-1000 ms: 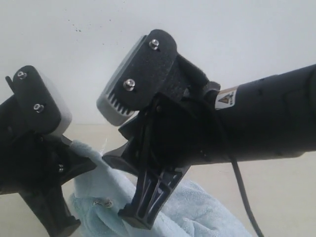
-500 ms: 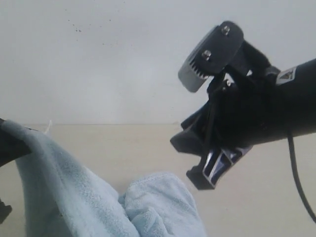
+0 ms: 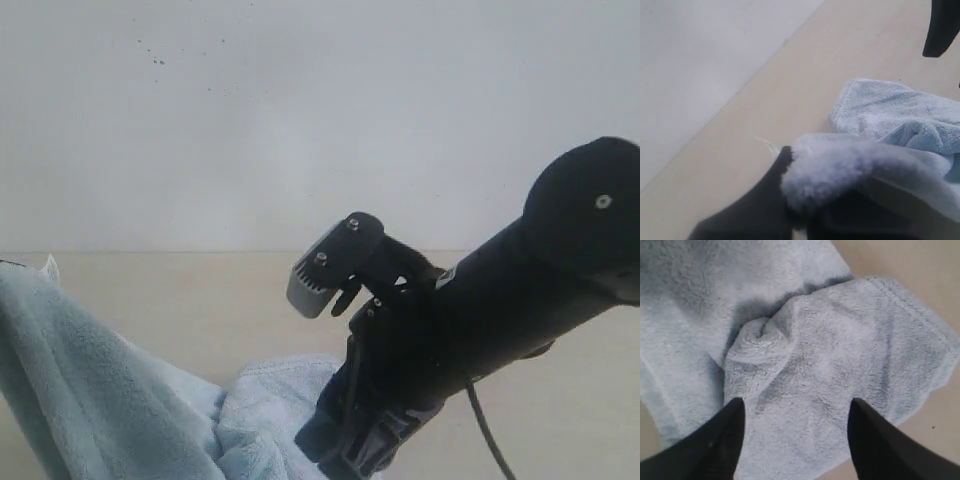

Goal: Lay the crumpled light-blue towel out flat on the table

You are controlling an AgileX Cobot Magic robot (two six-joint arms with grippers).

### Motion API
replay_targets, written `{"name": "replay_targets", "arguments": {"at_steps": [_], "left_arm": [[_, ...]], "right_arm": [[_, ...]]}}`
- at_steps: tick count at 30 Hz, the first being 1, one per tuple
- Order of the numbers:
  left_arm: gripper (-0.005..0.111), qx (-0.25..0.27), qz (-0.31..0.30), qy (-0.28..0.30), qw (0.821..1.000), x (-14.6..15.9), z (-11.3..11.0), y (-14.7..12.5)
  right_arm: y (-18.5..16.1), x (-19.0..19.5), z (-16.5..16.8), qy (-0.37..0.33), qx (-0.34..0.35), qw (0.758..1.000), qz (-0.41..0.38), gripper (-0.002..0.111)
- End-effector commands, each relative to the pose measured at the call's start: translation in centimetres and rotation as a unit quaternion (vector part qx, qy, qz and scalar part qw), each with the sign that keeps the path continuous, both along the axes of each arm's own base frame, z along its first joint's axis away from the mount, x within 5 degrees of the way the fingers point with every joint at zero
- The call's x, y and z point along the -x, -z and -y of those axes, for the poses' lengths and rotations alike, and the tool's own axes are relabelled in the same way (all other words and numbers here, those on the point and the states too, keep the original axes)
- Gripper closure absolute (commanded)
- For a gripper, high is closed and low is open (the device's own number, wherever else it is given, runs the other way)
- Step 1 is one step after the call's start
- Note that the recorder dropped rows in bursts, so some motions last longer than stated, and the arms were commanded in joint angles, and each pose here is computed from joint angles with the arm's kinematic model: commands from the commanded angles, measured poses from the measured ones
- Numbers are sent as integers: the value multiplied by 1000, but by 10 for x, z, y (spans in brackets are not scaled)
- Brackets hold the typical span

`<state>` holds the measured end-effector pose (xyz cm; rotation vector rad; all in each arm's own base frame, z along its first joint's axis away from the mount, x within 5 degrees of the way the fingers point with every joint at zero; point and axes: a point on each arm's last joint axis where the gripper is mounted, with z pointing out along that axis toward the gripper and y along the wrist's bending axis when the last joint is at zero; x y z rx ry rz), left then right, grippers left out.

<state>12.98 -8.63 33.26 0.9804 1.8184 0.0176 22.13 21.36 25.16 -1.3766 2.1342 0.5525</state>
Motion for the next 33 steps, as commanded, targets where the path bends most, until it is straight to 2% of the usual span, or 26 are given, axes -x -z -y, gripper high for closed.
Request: {"name": "replay_targets", "arguments": {"at_steps": [1, 6, 12, 25, 27, 28, 29, 30, 33], "left_arm": [[103, 6, -1, -7, 1000, 0, -2, 0], [103, 9, -3, -8, 1000, 0, -2, 0], [103, 9, -3, -8, 1000, 0, -2, 0], [103, 16, -9, -8, 1000, 1, -1, 1], [103, 16, -9, -8, 1000, 1, -1, 1], [103, 16, -9, -8, 1000, 1, -1, 1], [103, 16, -9, -8, 1000, 1, -1, 1], [103, 16, -9, -8, 1000, 1, -1, 1], [103, 8, -18, -13, 1000, 2, -2, 3]], "right_arm": [[8, 9, -19, -42, -12, 999, -4, 50], [14, 14, -38, -46, -18, 998, 32, 50], [30, 16, -44, -62, 2, 998, -2, 50], [54, 4, -50, -44, 17, 999, 10, 52], [56, 2, -51, -44, 19, 999, 17, 61], [55, -1, -51, -33, 13, 999, 33, 78], [54, -3, -52, -22, 7, 999, 38, 90], [52, -7, -52, 7, -4, 999, 46, 108], [36, -17, -38, 60, -29, 997, 42, 107]]}}
